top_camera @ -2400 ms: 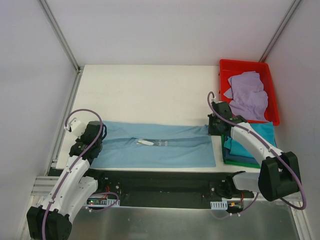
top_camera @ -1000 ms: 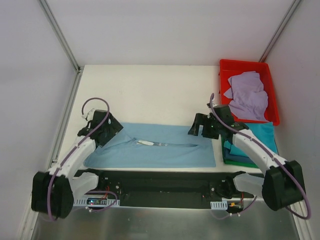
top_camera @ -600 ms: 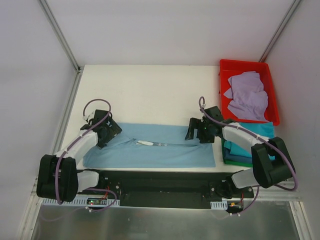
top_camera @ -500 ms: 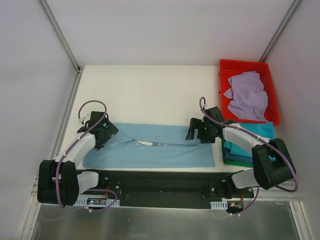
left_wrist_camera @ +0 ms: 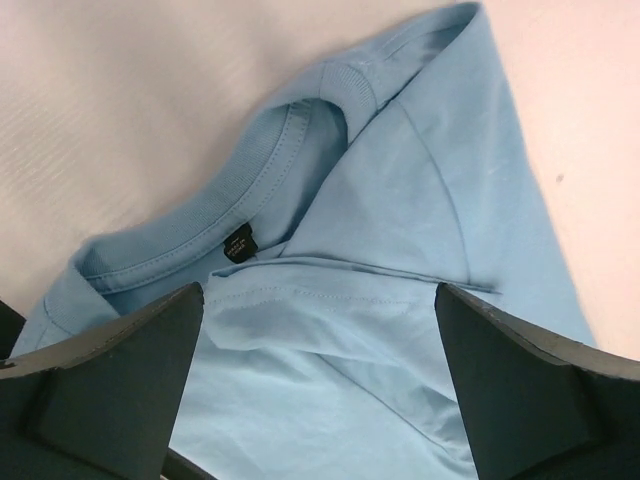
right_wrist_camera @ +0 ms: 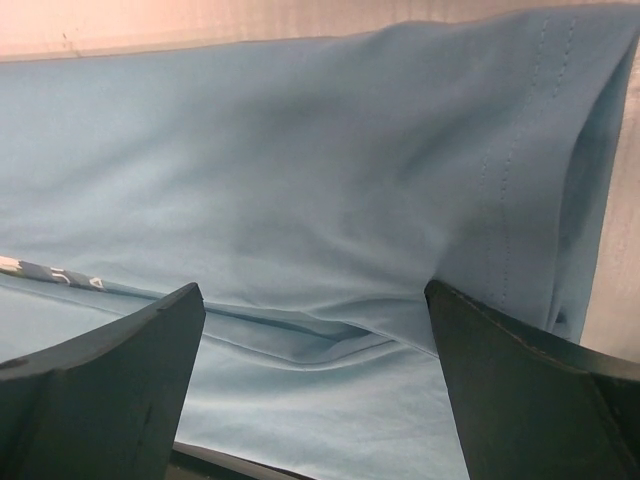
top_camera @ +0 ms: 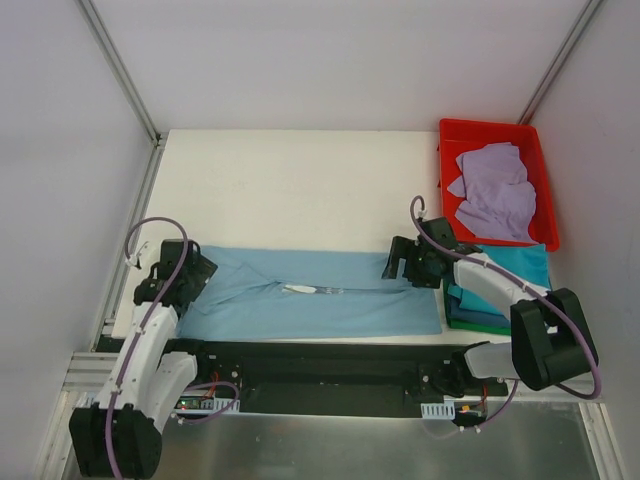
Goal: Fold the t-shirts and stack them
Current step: Fold the other side of the tshirt into a rectangle, then rotate the tshirt 90 degrees
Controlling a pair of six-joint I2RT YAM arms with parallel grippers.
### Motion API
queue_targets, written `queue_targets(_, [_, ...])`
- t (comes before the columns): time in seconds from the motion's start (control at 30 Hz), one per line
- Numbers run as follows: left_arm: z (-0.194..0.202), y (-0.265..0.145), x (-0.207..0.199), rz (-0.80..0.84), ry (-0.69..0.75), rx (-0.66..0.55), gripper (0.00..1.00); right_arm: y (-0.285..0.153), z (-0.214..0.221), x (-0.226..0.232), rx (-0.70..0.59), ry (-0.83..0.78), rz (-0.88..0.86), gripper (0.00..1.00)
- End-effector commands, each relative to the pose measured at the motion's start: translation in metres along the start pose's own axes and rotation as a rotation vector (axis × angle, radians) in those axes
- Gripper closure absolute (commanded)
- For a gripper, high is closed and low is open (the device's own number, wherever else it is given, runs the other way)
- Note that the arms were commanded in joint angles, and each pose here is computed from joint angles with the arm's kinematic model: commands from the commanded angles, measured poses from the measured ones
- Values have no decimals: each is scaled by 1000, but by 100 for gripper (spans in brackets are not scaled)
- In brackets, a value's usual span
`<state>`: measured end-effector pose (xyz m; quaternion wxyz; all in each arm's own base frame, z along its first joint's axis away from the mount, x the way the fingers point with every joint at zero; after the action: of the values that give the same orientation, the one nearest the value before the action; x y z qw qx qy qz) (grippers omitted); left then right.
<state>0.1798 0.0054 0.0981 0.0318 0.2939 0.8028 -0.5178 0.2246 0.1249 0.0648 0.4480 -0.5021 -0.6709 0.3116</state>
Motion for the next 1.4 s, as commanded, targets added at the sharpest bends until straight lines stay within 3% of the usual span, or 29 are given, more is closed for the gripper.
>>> queue_targets(0.0, [-2, -14, -1, 77, -37, -13, 1, 1, 22, -20, 61, 19, 85, 4])
queue_targets(0.2, [19, -23, -58, 416, 101, 189, 1, 2, 21, -20, 57, 28, 67, 4])
queue_targets(0.43, [63, -5, -89, 443, 233, 416, 1, 1, 20, -16, 51, 27, 38, 4])
queue_targets(0.53, [81, 8, -90, 367, 325, 424, 1, -1, 21, -14, 55, 32, 23, 4])
queue_targets(0.73, [77, 54, -81, 108, 228, 322, 1, -6, 38, -8, 97, 45, -29, 4])
queue_targets(0.83, [61, 70, -106, 64, 226, 233, 1, -10, 52, -7, 126, 40, -44, 4])
queue_targets(0.97, [49, 99, -184, 99, 255, 221, 1, -19, 74, 8, 163, -4, -124, 4])
queue_targets(1.17, [94, 156, -336, 350, 301, 512, 1, -42, 106, 63, 220, -184, -355, 4])
queue_targets(1.27, [111, 147, -416, 608, 285, 659, 1, -50, 115, 98, 233, -300, -486, 4])
queue_targets(1.37, [119, 129, -463, 774, 249, 693, 1, -62, 114, 126, 193, -418, -583, 4])
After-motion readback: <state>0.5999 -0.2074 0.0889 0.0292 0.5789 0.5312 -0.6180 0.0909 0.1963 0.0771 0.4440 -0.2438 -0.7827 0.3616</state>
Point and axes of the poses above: each gripper's point midway between its finger pads, its own y axis out along the fingers, its own x axis along the line the jaws close on, z = x × y, the point moved 4 cm from there along -y, back along the fingers, and after that the axes turned 8 degrees about -y, right-handed, at the moved point
